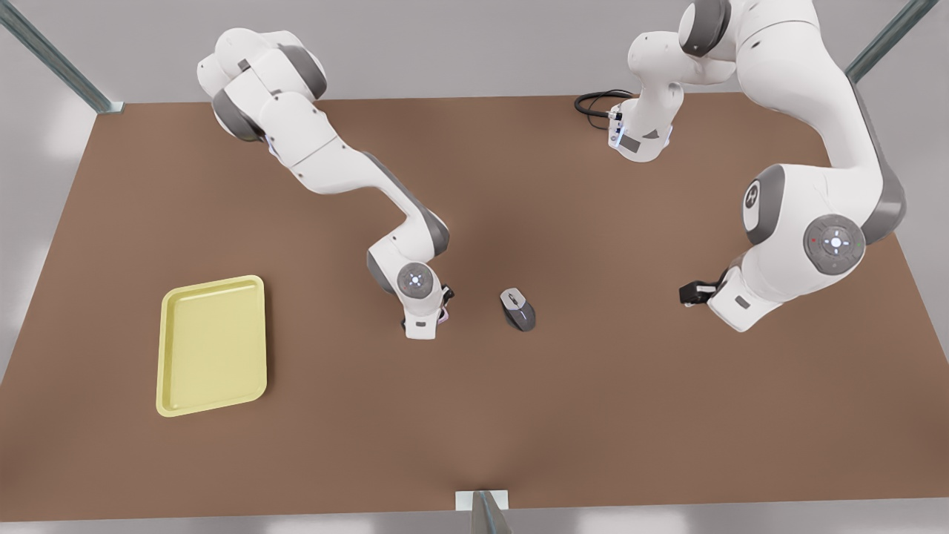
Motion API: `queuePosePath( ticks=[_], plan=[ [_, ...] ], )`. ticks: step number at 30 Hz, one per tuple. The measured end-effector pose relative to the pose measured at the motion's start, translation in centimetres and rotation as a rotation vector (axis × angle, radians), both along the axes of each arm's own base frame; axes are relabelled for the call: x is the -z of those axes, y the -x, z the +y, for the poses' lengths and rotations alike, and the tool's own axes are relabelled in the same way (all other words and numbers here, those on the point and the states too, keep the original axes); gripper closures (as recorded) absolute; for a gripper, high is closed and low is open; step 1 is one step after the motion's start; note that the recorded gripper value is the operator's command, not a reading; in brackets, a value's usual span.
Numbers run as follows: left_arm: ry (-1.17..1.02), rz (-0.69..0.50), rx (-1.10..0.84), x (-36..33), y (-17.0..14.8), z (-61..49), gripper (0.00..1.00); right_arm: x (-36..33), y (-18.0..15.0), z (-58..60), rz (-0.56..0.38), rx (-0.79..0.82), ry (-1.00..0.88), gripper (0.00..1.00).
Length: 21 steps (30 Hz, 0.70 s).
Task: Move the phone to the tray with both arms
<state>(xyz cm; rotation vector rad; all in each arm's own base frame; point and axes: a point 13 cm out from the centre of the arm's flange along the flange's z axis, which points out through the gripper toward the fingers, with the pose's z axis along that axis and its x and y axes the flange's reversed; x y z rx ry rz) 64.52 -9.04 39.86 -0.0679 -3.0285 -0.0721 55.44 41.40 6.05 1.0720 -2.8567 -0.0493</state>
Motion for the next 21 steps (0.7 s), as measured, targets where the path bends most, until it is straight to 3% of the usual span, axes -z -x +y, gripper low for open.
queuePosePath(
  ticks=[21],
  plan=[
    [-0.008, 0.01, 0.008, 1.7, -0.7, 0.9, 0.0, 2.8, 0.5, -0.4, -0.011, -0.017, -0.009, 0.0]
  ],
)
